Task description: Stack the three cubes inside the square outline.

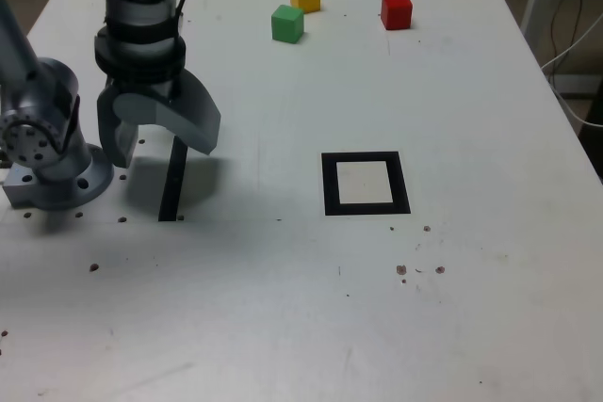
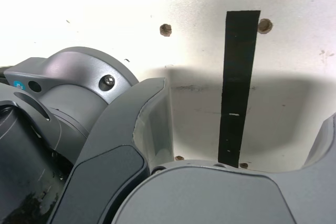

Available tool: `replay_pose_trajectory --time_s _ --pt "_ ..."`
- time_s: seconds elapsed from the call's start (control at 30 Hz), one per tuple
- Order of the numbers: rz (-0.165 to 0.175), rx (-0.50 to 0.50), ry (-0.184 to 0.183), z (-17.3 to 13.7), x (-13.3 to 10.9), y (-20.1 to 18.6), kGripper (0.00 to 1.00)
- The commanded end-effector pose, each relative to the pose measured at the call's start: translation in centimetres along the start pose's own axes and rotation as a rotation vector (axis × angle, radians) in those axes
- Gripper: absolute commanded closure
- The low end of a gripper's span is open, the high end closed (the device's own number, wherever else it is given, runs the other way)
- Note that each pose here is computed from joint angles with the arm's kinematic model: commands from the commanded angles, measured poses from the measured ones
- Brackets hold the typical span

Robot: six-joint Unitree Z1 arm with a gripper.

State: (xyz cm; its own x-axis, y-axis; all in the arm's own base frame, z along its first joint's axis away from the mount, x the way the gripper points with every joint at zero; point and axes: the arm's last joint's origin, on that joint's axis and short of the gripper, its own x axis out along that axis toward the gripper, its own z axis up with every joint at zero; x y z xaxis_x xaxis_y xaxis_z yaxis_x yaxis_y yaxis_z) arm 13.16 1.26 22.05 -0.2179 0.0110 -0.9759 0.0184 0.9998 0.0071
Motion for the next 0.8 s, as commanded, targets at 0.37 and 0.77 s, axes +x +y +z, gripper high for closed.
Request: replay_pose_trajectory --time_s 0.37,0.77 --pt "0.001 -0.016 0.000 0.2 0.0 0.0 0.01" --pt "0.017 -0.025 0.005 2.3 -0.4 0.1 0.01"
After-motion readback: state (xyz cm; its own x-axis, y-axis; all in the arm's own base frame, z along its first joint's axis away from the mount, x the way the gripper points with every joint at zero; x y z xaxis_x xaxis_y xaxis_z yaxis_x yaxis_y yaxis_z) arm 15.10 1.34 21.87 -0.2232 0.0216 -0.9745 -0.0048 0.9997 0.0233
